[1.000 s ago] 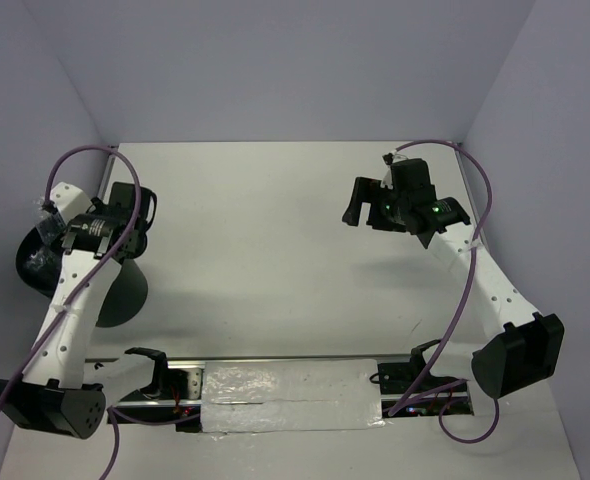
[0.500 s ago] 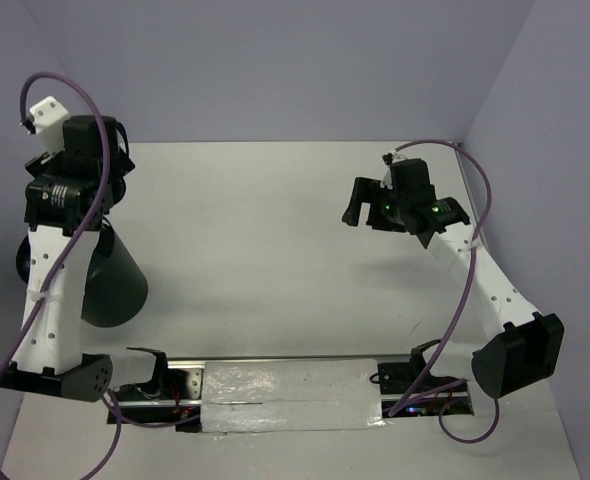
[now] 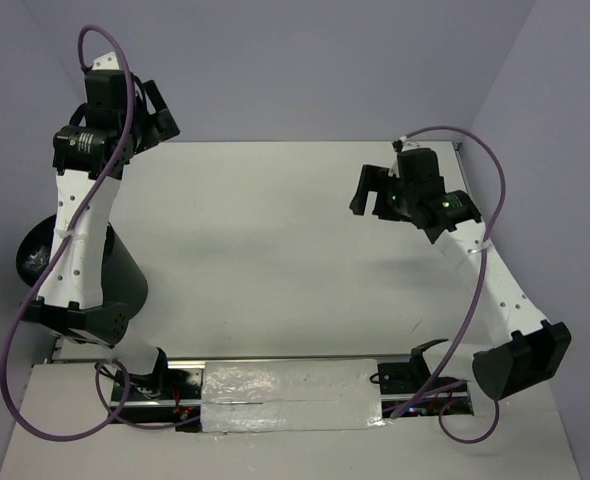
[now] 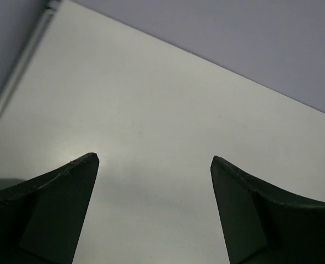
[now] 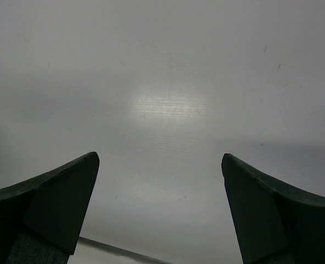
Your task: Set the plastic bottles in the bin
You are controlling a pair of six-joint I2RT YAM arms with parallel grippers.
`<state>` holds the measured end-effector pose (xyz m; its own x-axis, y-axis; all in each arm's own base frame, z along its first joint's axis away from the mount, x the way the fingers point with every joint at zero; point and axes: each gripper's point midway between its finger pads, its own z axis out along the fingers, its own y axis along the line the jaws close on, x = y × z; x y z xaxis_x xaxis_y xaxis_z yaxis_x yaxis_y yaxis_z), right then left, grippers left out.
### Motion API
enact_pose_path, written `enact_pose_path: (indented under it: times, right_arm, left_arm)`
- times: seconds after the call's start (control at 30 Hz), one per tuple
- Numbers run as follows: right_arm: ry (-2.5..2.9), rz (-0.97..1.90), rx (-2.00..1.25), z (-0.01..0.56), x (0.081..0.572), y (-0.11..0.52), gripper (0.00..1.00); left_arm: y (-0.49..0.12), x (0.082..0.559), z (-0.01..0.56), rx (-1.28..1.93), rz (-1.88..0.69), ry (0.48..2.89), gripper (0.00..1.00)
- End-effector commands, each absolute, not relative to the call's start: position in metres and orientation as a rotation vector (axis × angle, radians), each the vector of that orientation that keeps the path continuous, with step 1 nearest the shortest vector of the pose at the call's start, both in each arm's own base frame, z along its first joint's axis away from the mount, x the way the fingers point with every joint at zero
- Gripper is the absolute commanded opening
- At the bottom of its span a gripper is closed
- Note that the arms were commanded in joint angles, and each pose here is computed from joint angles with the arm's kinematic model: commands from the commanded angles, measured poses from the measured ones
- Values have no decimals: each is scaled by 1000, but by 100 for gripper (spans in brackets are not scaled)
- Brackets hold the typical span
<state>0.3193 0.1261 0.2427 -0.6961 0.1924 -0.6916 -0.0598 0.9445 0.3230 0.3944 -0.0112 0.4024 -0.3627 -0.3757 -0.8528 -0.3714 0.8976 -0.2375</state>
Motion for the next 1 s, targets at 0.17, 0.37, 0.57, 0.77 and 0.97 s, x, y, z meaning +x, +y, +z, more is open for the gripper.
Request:
enact_pose_path:
  times: [0.17, 0.37, 0.57, 0.77, 0.97]
  right_arm:
    - [1986, 241, 100, 367, 308, 84, 100]
    - [1817, 80, 145, 423, 300, 48, 100]
    - [1707, 39, 159, 459, 296, 36, 100]
    - [1594, 90, 182, 488, 290, 36, 100]
    - [1568, 100, 269, 493, 284, 27, 100]
  left_arm:
    - [-111, 406, 462, -24, -544, 1835, 97]
    - [-135, 396, 465, 135, -557, 1797, 97]
    - [-135, 392, 475, 157, -537, 1744, 98]
    - [-133, 392, 479, 169, -519, 1731, 99]
    - [-130, 391, 473, 164, -504, 1751, 99]
